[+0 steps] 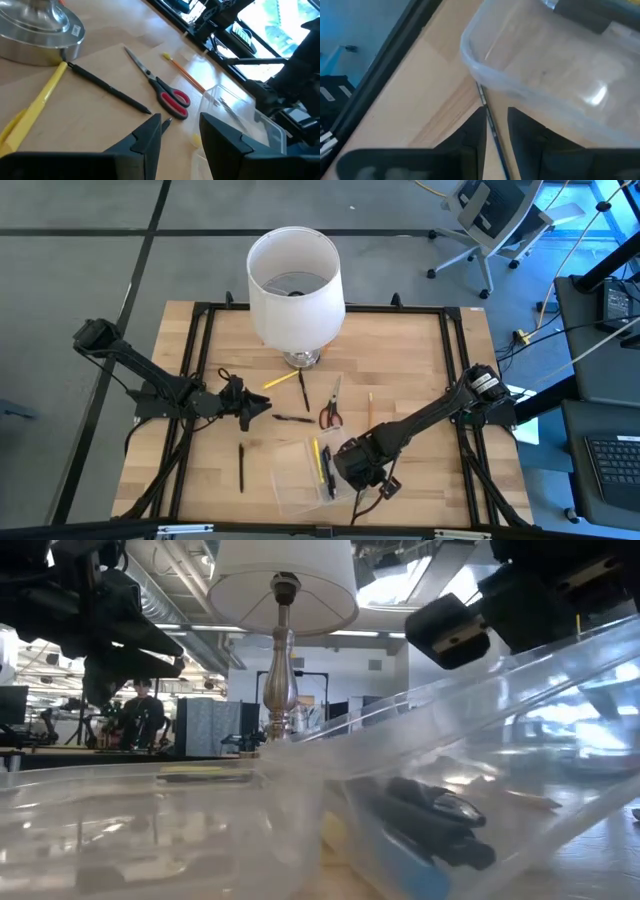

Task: Pick & place school supplies into a supply box
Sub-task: Adjust the transparent supply box on the table, then put the bottom black pen into the transparent supply box

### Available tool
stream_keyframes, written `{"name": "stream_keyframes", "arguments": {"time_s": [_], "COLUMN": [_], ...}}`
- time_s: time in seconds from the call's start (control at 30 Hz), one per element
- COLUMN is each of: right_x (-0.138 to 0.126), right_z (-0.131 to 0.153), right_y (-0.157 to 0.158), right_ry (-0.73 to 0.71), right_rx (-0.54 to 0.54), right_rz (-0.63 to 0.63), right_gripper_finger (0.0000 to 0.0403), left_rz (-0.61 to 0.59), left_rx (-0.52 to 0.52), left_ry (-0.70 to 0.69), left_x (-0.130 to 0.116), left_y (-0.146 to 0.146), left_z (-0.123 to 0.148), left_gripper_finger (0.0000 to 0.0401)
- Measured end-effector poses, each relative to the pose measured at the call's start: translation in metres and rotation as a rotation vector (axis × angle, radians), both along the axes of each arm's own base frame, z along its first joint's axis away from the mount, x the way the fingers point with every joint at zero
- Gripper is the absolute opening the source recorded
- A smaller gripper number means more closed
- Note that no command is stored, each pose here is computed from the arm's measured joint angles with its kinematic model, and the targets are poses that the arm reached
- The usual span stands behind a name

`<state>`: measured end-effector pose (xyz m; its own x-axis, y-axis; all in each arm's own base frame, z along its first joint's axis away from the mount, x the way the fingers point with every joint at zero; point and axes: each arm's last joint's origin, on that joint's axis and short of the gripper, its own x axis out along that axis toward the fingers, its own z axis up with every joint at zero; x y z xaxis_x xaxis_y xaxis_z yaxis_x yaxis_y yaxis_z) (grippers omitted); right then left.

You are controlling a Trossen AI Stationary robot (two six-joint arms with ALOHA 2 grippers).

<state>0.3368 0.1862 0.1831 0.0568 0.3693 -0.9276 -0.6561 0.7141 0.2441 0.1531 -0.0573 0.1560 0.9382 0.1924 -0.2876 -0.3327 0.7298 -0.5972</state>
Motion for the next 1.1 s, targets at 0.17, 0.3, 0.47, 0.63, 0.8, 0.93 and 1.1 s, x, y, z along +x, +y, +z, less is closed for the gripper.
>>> {"name": "stream_keyframes", "arguments": {"time_s": [0.17,0.3,0.47,0.63,0.8,0.93,1.1], "right_x": [-0.005,-0.01,-0.013,-0.015,-0.025,-0.039,-0.059], "right_z": [-0.001,0.0,0.004,0.014,0.034,0.044,0.038], "right_y": [-0.003,-0.005,-0.007,-0.008,-0.016,-0.026,-0.04], "right_ry": [0.065,0.138,0.182,0.181,0.1,0.02,-0.042], "right_rx": [-0.027,-0.057,-0.08,-0.077,-0.123,-0.145,-0.067], "right_rz": [-0.032,-0.069,-0.072,-0.087,-0.14,-0.203,-0.348], "right_gripper_finger": [0.0083,0.0083,0.0083,0.0083,0.0083,0.0083,0.0083], "left_rz": [-0.001,-0.004,-0.004,-0.014,-0.032,-0.107,-0.218], "left_rx": [-0.009,0.0,0.0,0.033,0.08,0.085,0.061], "left_ry": [-0.001,0.001,0.001,0.008,0.017,0.027,0.046], "left_x": [0.0,0.0,0.0,0.0,0.0,0.0,0.007], "left_y": [0.0,0.0,0.0,0.0,0.0,-0.002,-0.009], "left_z": [0.0,0.0,0.0,0.0,0.0,0.0,0.015], "left_gripper_finger": [0.0127,0.0127,0.0127,0.0127,0.0127,0.0127,0.0127]}}
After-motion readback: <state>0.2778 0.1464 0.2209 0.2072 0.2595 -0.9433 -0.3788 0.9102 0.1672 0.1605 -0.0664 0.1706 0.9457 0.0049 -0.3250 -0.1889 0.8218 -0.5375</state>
